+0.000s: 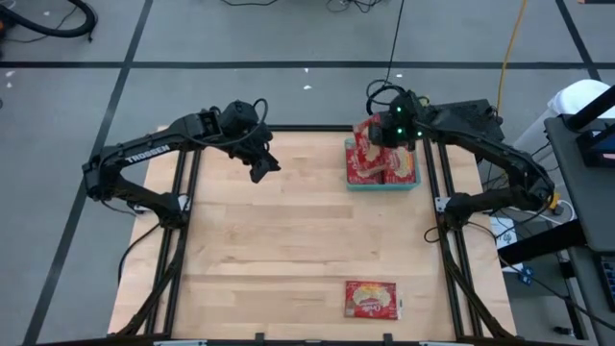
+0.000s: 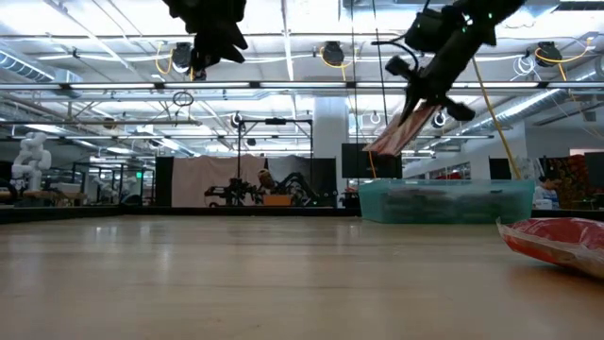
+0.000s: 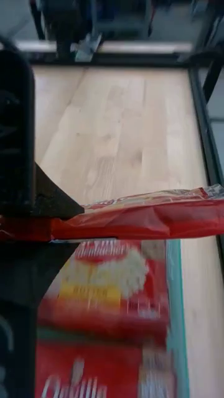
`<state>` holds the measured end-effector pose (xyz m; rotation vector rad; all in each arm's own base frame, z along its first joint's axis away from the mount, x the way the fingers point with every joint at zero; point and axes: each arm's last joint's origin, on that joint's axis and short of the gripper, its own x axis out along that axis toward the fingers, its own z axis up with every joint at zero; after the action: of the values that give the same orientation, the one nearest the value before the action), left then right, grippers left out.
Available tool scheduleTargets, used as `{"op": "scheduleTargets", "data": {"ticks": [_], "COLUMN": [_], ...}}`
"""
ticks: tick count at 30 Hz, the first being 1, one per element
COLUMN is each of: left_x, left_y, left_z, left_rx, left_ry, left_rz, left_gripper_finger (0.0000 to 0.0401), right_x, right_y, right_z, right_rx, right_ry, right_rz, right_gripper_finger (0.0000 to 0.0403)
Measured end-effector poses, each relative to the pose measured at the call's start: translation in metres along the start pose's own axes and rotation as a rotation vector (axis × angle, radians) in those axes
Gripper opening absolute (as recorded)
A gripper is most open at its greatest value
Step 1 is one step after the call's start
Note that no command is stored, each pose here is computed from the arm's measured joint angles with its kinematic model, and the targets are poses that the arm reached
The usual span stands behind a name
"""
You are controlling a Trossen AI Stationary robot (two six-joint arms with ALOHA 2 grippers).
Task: Sort popcorn bags into baskets
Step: Put the red popcorn bag into the light blue bin
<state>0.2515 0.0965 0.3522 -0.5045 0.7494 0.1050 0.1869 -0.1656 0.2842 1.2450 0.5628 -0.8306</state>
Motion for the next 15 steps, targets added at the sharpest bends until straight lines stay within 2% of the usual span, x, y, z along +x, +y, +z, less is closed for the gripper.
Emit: {"op": "scheduleTargets", "data": {"ticks": [8, 15], "left_x": [0.004, 0.005], "left_y": [-0.011, -0.014], "left_z": [-0.003, -0.004], "left_rx": [0.021, 0.031], "left_ry": [0.018, 0.021], "left_rz": [-0.028, -0.034], "left_gripper_finger": [0.0119, 0.012], "right_x": [0.04, 0.054], "right_y": [-0.025, -0.044], "right_z": [-0.012, -0.023], "right_rx": [0.143, 0.166], "right_ry": [-0.041, -0.021], "right_rz": [0.122, 0.097], "right_gripper_finger": [0.0016, 0.0017]}}
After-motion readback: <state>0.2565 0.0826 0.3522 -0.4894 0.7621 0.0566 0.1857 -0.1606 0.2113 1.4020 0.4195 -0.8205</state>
